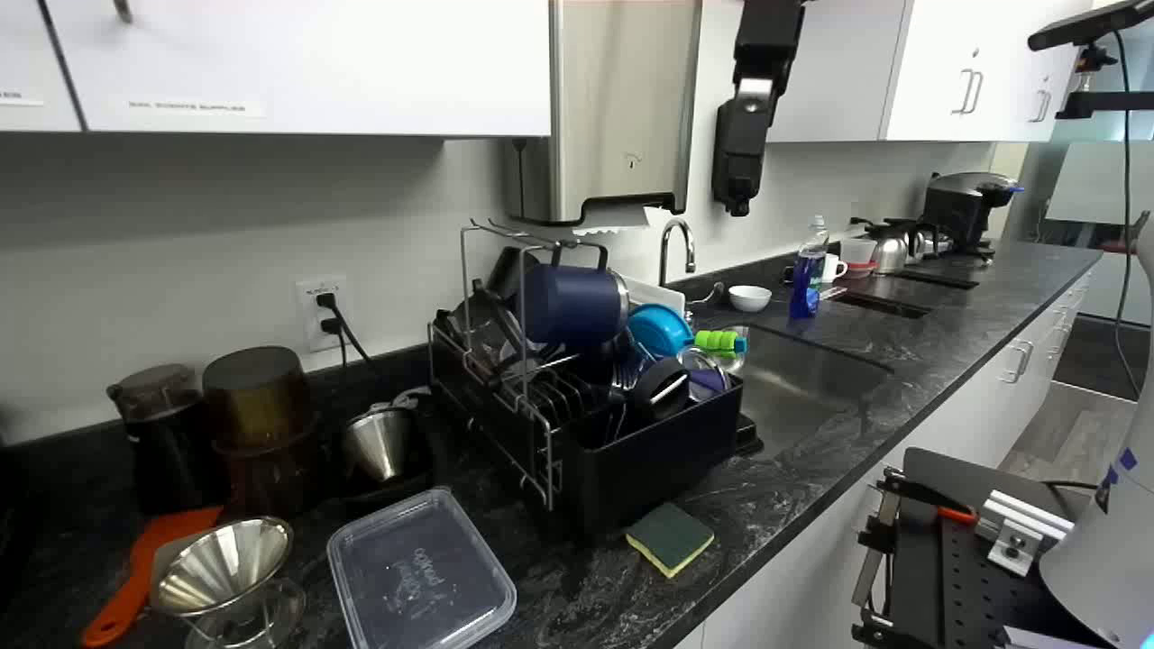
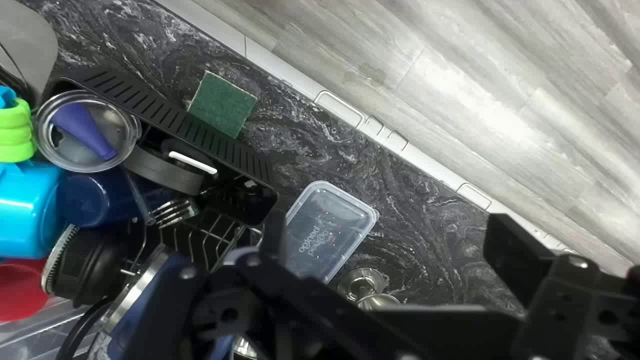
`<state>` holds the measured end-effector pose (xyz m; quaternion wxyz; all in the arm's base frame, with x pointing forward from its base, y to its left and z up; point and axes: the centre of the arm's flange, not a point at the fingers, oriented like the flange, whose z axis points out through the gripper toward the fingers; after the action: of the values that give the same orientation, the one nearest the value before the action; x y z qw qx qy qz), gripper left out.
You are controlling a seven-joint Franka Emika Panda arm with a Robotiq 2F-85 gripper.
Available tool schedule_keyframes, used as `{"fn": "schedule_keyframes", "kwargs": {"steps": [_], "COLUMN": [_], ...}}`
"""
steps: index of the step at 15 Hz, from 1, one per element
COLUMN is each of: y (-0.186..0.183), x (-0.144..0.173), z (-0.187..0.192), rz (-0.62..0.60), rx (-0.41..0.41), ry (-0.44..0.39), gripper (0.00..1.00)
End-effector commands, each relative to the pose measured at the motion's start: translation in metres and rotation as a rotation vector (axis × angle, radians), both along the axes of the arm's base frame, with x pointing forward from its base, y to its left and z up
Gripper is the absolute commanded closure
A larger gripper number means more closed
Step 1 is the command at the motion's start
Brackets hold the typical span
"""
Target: Remove the blue cup from the drying rack and put it in the sink.
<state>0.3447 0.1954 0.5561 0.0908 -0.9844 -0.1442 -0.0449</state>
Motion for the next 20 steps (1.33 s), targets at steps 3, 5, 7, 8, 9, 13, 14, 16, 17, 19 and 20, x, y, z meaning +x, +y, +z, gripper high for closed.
{"fn": "schedule_keyframes", "kwargs": {"steps": [3, 5, 7, 8, 9, 13, 14, 16, 17, 19, 20], "y": [0.0, 0.0, 0.0, 0.0, -0.001, -0.013, -0.02, -0.035, -0.041, -0.057, -0.064], "x": [0.0, 0.0, 0.0, 0.0, 0.001, 0.017, 0.025, 0.041, 0.05, 0.067, 0.077], "z": [0.0, 0.0, 0.0, 0.0, -0.001, -0.008, -0.01, -0.016, -0.02, -0.033, -0.037], "rz": [0.0, 0.0, 0.0, 0.0, 0.026, 0.102, 0.112, 0.118, 0.113, 0.105, 0.096], "rx": [0.0, 0.0, 0.0, 0.0, -0.002, 0.046, 0.051, 0.063, 0.066, 0.074, 0.082], "ry": [0.001, 0.001, 0.001, 0.001, 0.0, -0.004, -0.005, -0.017, -0.028, -0.058, -0.074], "gripper": [0.0, 0.0, 0.0, 0.0, 0.0, 0.0, 0.0, 0.0, 0.0, 0.0, 0.0]}}
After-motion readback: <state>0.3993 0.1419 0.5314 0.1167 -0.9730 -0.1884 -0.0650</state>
